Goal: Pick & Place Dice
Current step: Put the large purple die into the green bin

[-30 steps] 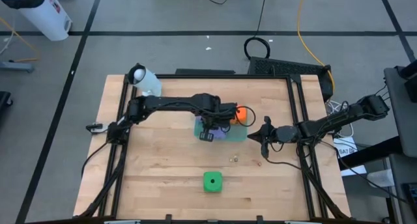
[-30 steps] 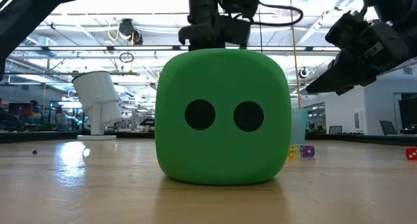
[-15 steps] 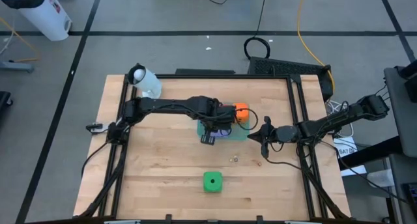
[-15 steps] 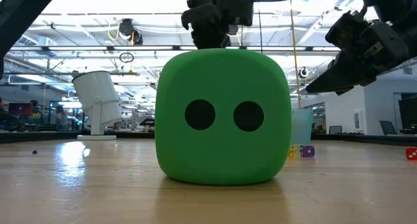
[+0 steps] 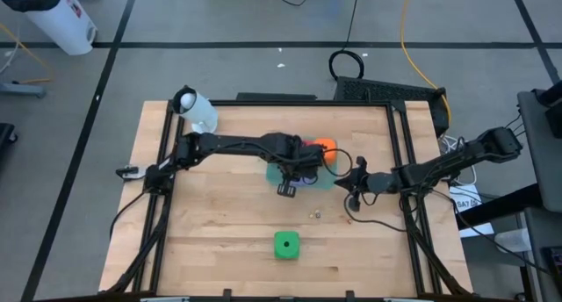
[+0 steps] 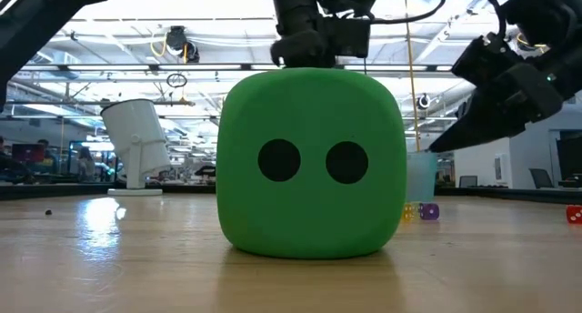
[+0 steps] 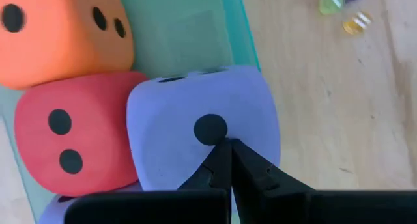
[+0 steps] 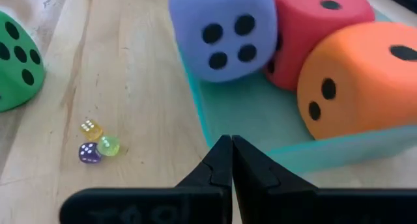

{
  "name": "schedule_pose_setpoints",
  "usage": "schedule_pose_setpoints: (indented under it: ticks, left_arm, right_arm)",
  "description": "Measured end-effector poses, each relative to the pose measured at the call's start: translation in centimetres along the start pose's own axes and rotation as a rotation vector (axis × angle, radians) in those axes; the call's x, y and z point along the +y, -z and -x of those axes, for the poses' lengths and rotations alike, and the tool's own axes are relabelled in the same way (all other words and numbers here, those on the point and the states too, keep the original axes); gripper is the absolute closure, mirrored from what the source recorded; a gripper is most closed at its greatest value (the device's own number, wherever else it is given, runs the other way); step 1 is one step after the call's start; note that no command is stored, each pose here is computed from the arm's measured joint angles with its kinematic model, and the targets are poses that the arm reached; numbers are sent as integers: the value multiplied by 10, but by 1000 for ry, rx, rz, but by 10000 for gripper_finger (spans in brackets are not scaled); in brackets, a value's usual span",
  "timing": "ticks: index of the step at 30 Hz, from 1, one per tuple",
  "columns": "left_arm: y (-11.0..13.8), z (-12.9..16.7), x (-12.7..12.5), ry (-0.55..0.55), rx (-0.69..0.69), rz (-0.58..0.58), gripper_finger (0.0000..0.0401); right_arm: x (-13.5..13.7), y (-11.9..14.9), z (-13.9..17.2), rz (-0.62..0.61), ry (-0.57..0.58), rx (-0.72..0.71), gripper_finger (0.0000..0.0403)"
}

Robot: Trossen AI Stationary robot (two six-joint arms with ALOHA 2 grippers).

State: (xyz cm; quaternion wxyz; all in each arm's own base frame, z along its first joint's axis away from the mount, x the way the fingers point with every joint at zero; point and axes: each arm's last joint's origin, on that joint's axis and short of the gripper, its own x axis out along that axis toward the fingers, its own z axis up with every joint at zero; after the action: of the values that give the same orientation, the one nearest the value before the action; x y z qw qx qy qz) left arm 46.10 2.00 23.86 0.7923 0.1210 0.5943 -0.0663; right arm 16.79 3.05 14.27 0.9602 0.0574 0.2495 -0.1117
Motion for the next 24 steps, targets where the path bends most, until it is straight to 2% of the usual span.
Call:
schedule_pose_setpoints:
  ticks: [8, 14, 20, 24]
  left_arm:
    - [-3, -10, 15, 8, -65, 33, 400]
    - [-3, -38, 22, 42, -61, 77, 400]
    - [3, -40, 38, 44, -62, 155, 400]
    - [6, -28, 44, 32, -83, 188, 400]
  right_arm:
    - [-2, 1, -7, -9, 8, 14, 403]
    - [-2, 1, -8, -11, -2, 20, 403]
    - [-1, 1, -7, -12, -34, 29, 403]
    - [-1, 1, -7, -23, -50, 33, 403]
